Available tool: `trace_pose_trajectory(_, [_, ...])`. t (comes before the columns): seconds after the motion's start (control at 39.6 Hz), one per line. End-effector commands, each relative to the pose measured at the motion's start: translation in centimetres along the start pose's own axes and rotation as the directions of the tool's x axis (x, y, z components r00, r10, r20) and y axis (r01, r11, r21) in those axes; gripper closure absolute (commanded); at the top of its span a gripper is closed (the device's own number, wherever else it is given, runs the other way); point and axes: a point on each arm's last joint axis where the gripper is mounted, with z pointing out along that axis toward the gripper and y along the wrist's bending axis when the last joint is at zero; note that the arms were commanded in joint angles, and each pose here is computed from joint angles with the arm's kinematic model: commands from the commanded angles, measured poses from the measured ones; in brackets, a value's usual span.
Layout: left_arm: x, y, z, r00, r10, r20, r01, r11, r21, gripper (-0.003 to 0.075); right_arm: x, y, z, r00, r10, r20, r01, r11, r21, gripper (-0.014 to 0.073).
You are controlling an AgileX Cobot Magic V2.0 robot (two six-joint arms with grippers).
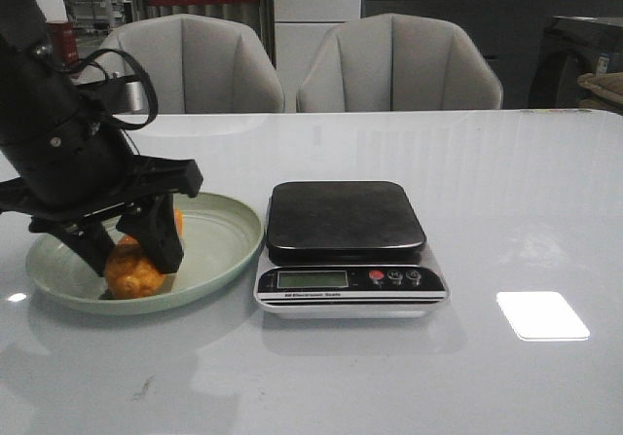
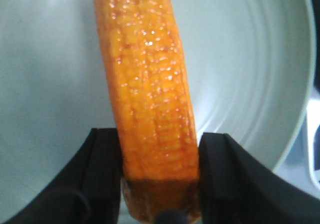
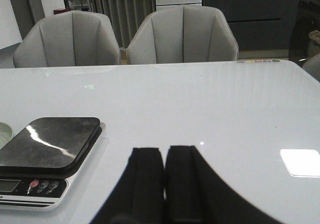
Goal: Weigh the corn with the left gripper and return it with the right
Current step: 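Lower the left gripper onto the orange corn cob and grasp it, then lift the corn with the left gripper and carry it onto the scale, then open the left gripper and raise it away from the corn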
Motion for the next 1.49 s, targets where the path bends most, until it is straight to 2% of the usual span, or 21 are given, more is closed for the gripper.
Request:
trace_pose_trajectory(0.0, [-1.7,-1.5,-2.1,0.994,-0.045,0.096,0.038,0.997,0.07,0.0566,-0.5,0.1,-0.1,0.996,-0.009,0.091,0.01,1.0,-0.01,0.0439])
trace_pose_trajectory(0.08, [-2.4,-2.0,-2.7,0.993,-0.037,0.109,0.028,0.996,0.085,0.0602,-0.5,0.1,-0.1,0.996,-0.009,0.091,0.01,1.0,-0.01,0.0439])
trace_pose_trajectory(0.18, [-3.6,-3.3,-3.8,0.988,-0.012,0.151,-0.005,0.994,0.111,0.0607,-0.5,0.1,-0.1,0.996,-0.009,0.091,0.01,1.0,-0.01,0.0439])
trace_pose_trajectory(0.33, [-4.8,-6.8,-5.1,0.97,0.045,0.237,-0.086,0.982,0.166,0.0606,-0.5,0.1,-0.1,0.996,-0.009,0.091,0.01,1.0,-0.01,0.0439])
trace_pose_trajectory(0.45, [-4.9,-9.4,-4.6,0.959,0.078,0.273,-0.136,0.97,0.2,0.0606,-0.5,0.1,-0.1,0.996,-0.009,0.091,0.01,1.0,-0.01,0.0439])
trace_pose_trajectory(0.68, [-4.9,-12.8,-1.9,0.966,0.107,0.237,-0.166,0.955,0.244,0.0596,-0.5,0.1,-0.1,0.996,-0.009,0.091,0.01,1.0,-0.01,0.0439])
trace_pose_trajectory(0.73, [-5.0,-13.3,-1.5,0.967,0.108,0.232,-0.166,0.954,0.251,0.0578,-0.5,0.1,-0.1,0.996,-0.009,0.091,0.01,1.0,-0.01,0.0439])
trace_pose_trajectory(0.83, [-5.3,-13.8,-0.5,0.971,0.092,0.22,-0.151,0.952,0.266,0.0491,-0.5,0.1,-0.1,0.996,-0.009,0.091,0.01,1.0,-0.01,0.0439])
trace_pose_trajectory(1.01, [-5.6,-14.2,0.2,0.974,0.078,0.211,-0.137,0.95,0.279,0.0232,-0.5,0.1,-0.1,0.996,-0.009,0.091,0.01,1.0,-0.01,0.0439])
trace_pose_trajectory(1.06, [-5.6,-14.3,0.1,0.976,0.071,0.208,-0.13,0.95,0.285,0.0189,-0.5,0.1,-0.1,0.996,-0.009,0.091,0.01,1.0,-0.01,0.0439])
trace_pose_trajectory(1.29, [-5.9,-14.9,-2.7,0.974,0.076,0.212,-0.142,0.937,0.318,0.0187,-0.5,0.1,-0.1,0.996,-0.009,0.091,0.01,1.0,-0.01,0.0439])
trace_pose_trajectory(1.46, [-5.5,-14.5,-6.1,0.952,0.174,0.251,-0.24,0.935,0.262,0.0188,-0.5,0.1,-0.1,0.996,-0.009,0.091,0.01,1.0,-0.01,0.0439])
